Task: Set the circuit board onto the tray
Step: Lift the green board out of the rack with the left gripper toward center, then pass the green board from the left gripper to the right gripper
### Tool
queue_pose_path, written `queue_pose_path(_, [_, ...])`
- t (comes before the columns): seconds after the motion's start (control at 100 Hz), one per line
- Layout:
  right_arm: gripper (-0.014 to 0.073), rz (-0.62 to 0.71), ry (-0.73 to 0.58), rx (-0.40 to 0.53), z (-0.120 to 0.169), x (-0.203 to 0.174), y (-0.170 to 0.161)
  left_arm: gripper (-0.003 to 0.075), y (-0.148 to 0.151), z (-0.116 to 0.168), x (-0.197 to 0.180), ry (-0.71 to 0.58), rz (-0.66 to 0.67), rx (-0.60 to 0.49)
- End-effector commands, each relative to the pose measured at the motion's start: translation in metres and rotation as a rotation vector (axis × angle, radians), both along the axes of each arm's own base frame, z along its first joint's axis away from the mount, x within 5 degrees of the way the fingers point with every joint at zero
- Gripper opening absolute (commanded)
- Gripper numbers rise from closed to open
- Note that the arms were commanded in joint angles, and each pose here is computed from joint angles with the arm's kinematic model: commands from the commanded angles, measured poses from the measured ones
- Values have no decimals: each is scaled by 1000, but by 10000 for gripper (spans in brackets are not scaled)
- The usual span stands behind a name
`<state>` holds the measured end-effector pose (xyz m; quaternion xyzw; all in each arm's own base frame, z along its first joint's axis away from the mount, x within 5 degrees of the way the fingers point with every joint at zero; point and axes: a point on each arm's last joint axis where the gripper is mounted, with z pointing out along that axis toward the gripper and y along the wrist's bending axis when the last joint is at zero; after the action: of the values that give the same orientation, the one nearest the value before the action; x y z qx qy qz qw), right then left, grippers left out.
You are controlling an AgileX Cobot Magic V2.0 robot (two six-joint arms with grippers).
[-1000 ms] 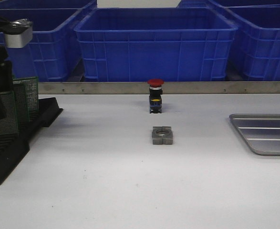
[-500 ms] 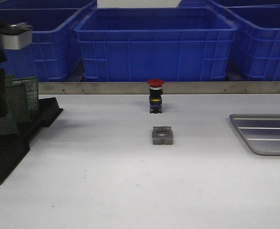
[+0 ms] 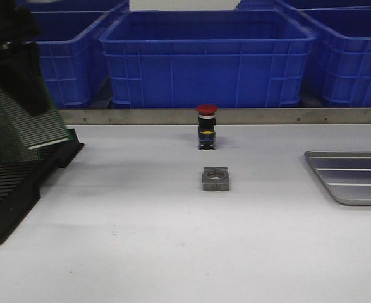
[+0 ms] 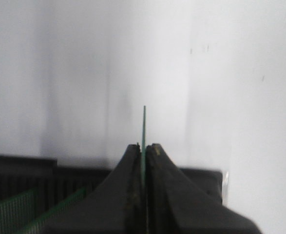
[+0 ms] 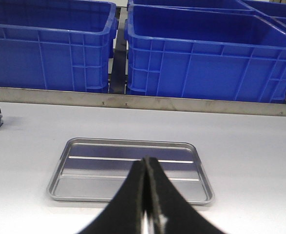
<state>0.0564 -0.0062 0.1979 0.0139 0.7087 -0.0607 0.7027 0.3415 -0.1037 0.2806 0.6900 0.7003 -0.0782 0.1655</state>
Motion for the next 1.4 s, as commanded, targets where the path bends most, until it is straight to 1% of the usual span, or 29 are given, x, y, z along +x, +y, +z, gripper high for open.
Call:
queue_pose_path(0.0, [-112,6,-112,-26,12,-3,1,-20,-22,36,-9,-60,22,-209])
queue_pose_path(0.01, [-112,6,-112,-26,12,-3,1,-20,-23,36,-9,-62,21,-209])
queue_pose_path(0.07, [-112,6,-112,-26,12,-3,1,-20,-35,41,-12,-45,5,-330])
queue_pose_path(0.08, [-112,6,-112,-26,12,-3,1,-20,-37,41,-12,-48,-5,-329])
queue_pose_path(0.12, [-112,6,-112,-26,12,-3,1,-20,-44,46,-14,-44,-27,-406])
queue_pose_path(0.25, [-112,6,-112,-26,12,-3,1,-20,-65,58,-21,-38,-82,-586])
queue_pose_path(0.39, [-112,6,-112,-26,12,-3,1,-20,-86,65,-31,-50,-175,-669])
queue_pose_path(0.49, [-112,6,-112,-26,12,-3,1,-20,-98,68,-38,-30,-197,-715])
queue_pose_path(0.61, [-112,6,-112,-26,12,-3,1,-20,-108,69,-45,-10,-230,-727])
queue_pose_path(0.78, [-112,6,-112,-26,12,-3,1,-20,-115,69,-51,-1,-253,-729])
queue_pose_path(1.22, [-112,6,-129,-24,16,-3,1,-20,-116,69,-51,-2,-254,-729])
queue_pose_path(1.29, [-112,7,-98,7,22,-3,1,-20,-116,69,-51,-2,-254,-729])
queue_pose_path(1.39, [-112,8,33,62,32,0,1,-20,-116,69,-51,-2,-254,-729])
